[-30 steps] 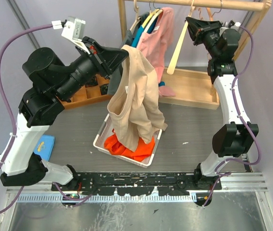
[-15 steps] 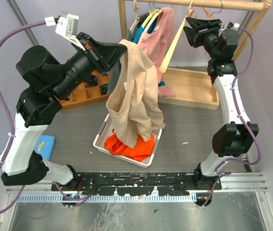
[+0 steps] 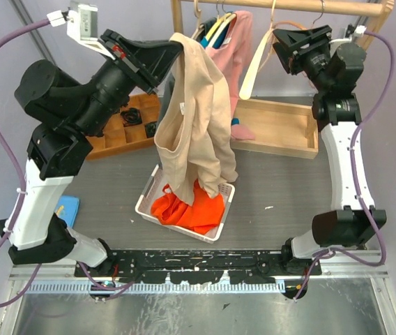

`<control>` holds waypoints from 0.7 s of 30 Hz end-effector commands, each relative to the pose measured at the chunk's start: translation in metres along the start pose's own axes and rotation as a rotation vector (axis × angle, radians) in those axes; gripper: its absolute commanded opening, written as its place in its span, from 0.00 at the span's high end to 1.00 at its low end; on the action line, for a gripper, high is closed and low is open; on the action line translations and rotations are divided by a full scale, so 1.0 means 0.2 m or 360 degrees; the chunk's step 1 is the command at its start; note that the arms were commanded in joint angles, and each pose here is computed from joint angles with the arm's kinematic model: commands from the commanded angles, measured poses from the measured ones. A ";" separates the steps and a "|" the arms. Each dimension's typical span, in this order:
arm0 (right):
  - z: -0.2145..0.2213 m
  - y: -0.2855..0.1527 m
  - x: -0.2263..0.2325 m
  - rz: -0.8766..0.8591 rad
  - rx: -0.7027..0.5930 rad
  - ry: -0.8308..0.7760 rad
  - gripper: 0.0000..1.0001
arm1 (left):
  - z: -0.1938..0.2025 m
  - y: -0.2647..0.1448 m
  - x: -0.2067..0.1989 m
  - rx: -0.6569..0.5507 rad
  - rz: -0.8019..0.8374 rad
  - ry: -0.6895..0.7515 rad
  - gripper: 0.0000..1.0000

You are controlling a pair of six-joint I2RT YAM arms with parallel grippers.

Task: Remove the t-shirt from the hanger
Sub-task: Place the hanger on the clothesline.

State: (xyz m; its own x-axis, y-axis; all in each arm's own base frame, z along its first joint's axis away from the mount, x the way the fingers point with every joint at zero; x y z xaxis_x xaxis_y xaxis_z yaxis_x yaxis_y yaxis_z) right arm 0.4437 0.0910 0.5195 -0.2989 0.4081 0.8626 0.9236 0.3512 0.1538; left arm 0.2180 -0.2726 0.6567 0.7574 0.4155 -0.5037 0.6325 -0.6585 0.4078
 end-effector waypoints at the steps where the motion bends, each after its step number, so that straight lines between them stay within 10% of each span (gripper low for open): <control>1: -0.06 -0.20 0.27 -0.0144 -0.0080 -0.0348 0.47 | -0.39 -0.08 -0.22 -0.0404 0.0220 -0.0022 1.00; 12: -0.03 -0.38 0.33 -0.0096 -0.0069 -0.0559 0.46 | -0.54 -0.18 -0.31 -0.0519 0.0312 -0.0091 1.00; 21: -0.02 -0.50 0.39 -0.0118 -0.0100 -0.0678 0.46 | -0.27 -0.23 -0.14 -0.0254 0.0130 -0.0089 1.00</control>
State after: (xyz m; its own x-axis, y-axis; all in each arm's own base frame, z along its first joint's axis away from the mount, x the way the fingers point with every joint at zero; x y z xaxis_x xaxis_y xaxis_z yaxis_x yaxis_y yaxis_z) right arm 0.3532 0.0881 0.5538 -0.3807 0.6527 0.6551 0.9178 0.3530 0.1816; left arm 0.1802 -0.2257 0.7066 0.8166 0.3203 -0.4802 0.5704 -0.5754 0.5862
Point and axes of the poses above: each gripper's point midway between its finger pads, its own y axis out along the fingers, its own x axis along the line the jaws close on, z = x × y, the point moved 1 cm from there along -y, back along the fingers, and after that the axes turned 13 degrees about -y, right-handed, at the moved point
